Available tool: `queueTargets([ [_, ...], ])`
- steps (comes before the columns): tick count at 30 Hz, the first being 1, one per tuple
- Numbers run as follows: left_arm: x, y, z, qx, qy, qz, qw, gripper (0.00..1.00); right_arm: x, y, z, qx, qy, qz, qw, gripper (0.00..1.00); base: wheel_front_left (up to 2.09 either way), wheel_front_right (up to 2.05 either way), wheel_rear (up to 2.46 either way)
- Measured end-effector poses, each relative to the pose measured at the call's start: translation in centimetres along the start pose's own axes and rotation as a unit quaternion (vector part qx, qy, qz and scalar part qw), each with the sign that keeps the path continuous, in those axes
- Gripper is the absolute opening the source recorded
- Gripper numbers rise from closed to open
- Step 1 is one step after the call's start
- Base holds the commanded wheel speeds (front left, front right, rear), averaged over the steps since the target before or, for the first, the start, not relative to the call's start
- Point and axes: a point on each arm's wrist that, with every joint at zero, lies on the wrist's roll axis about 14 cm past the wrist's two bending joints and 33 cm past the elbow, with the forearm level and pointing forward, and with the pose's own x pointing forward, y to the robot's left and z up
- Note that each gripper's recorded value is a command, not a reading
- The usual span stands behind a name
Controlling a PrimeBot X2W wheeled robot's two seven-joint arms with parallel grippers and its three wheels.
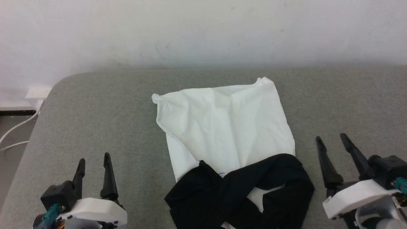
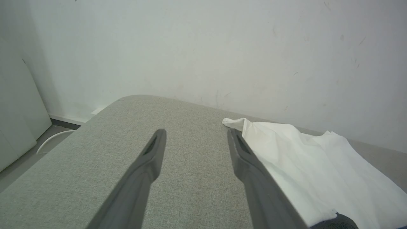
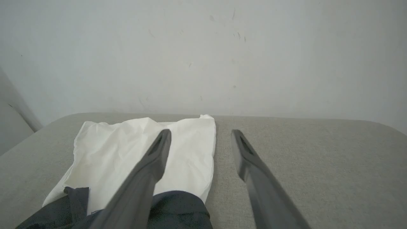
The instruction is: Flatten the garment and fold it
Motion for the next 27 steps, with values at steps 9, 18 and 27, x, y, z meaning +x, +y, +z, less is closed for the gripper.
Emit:
queueTargets([
  [9,6.7,-3.9,1.1,0.011,0.012,-0.076,0.997,1.0,0.3,-2.2,0.8,-0.004,0.003,-0.038,0.999,1.0,0.0,0.0,0.0],
  [18,16.7,-9.0,-0.7,0.044,0.112,-0.163,0.979,1.0,3.3,-2.7,-0.9,0.003,0.017,-0.041,0.999,1.0,0.0,0.0,0.0],
  [27,20.2,-8.6,-10.5,0.074,0.341,-0.153,0.924,1.0,3.8,-4.0,-3.6,0.012,0.046,-0.059,0.997,1.0,0.0,0.0,0.0],
])
